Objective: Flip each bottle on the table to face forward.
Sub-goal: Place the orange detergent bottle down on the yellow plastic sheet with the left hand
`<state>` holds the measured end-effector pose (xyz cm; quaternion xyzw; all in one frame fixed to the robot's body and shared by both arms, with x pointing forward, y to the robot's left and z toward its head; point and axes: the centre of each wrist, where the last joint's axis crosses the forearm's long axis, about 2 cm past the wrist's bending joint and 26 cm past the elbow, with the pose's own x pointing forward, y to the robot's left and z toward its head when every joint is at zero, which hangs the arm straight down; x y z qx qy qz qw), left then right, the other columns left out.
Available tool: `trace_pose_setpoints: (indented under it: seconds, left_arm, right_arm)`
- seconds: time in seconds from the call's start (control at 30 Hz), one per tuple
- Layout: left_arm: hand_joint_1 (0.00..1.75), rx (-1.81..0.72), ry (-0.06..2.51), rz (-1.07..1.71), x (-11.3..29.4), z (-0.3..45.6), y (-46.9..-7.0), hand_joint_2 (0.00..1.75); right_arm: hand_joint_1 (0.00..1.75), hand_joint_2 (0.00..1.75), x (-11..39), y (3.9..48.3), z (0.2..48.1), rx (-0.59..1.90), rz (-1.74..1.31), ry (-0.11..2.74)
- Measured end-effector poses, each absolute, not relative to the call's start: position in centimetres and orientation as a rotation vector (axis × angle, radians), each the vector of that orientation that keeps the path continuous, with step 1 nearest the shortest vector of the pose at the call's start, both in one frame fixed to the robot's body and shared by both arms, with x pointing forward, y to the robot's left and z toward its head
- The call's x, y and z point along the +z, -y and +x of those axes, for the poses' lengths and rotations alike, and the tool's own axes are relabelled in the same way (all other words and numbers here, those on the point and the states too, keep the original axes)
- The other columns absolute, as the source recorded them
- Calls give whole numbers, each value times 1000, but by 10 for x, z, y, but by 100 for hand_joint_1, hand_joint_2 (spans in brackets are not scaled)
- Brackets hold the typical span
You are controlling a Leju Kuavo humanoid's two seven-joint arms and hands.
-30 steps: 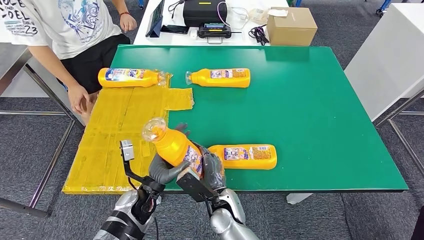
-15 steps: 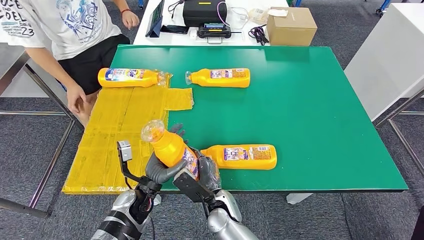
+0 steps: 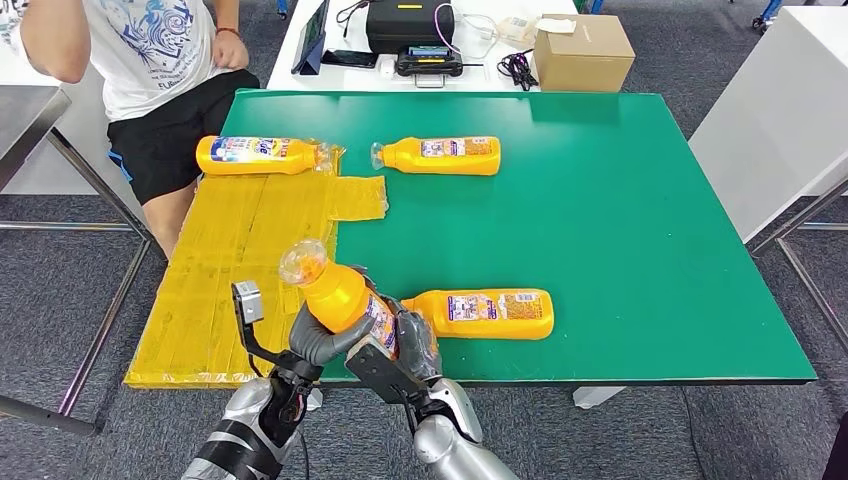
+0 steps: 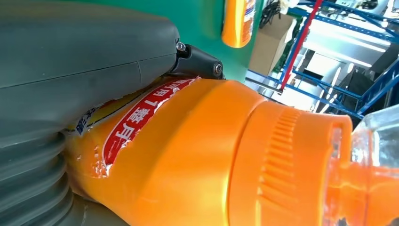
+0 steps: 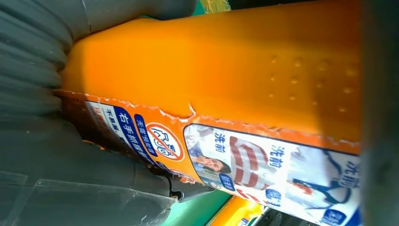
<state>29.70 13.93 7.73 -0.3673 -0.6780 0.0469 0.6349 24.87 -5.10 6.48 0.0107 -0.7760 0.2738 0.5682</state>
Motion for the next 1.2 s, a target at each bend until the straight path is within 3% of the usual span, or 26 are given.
trace_pose_setpoints:
  seconds: [0.03, 0.8, 1.0, 1.2]
  left_arm:
    - [175, 108, 1555, -834, 78, 298, -140, 175]
    - [175, 219, 1810, -444, 102, 320, -185, 175]
    - [175, 11, 1994, 38, 119, 331, -203, 175]
    - [175, -94, 2051, 287, 127, 335, -211, 175]
  right_arm:
    - [0, 0, 66, 51, 249, 640, 15, 1827]
    - [0, 0, 156, 76, 245, 163, 25, 2155]
    - [0, 0, 161, 81, 243, 139, 25, 2176]
    - [0, 0, 163, 81, 243, 141, 35, 2180]
